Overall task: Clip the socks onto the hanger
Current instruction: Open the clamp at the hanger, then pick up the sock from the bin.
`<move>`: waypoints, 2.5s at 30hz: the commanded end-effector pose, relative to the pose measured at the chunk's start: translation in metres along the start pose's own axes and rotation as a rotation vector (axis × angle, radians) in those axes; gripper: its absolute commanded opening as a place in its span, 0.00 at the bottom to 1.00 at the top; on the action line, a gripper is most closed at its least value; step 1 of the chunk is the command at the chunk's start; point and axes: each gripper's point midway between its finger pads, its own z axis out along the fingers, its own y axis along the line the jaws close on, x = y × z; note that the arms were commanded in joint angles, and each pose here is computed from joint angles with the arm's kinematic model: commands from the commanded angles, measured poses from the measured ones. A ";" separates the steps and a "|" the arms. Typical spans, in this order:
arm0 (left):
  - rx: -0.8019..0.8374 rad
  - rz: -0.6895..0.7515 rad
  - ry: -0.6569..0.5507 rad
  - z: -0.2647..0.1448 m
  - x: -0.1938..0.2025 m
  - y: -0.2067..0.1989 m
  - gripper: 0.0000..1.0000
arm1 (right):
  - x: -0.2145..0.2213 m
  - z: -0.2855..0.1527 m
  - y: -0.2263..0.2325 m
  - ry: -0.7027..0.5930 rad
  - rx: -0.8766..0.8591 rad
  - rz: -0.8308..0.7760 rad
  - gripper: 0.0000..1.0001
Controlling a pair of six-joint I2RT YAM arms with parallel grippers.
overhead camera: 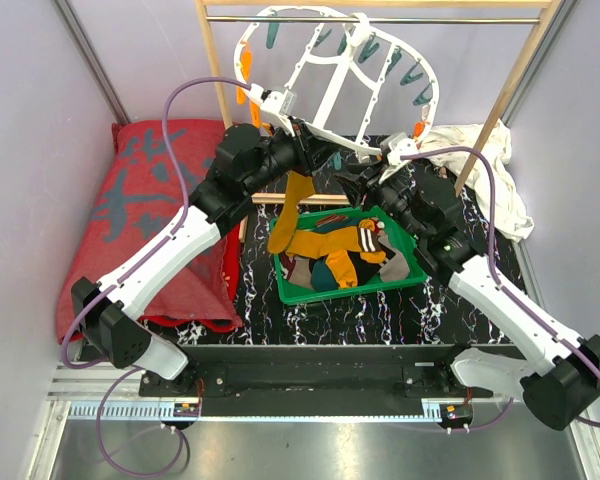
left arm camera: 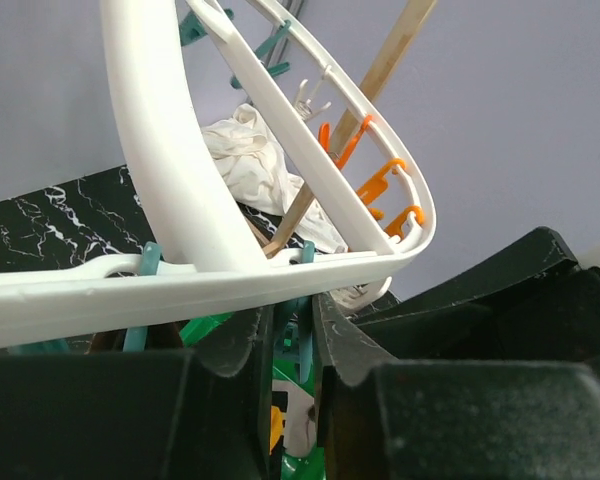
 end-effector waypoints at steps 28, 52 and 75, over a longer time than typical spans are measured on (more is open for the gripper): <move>-0.024 0.020 -0.089 0.006 -0.025 0.000 0.12 | 0.225 -0.083 -0.094 0.414 0.809 0.639 0.52; -0.013 0.016 -0.074 0.008 -0.023 -0.002 0.11 | 0.293 -0.061 -0.101 0.612 0.676 0.689 0.22; -0.010 0.015 -0.074 0.008 -0.025 -0.004 0.11 | 0.189 -0.058 -0.040 0.593 0.258 0.395 0.00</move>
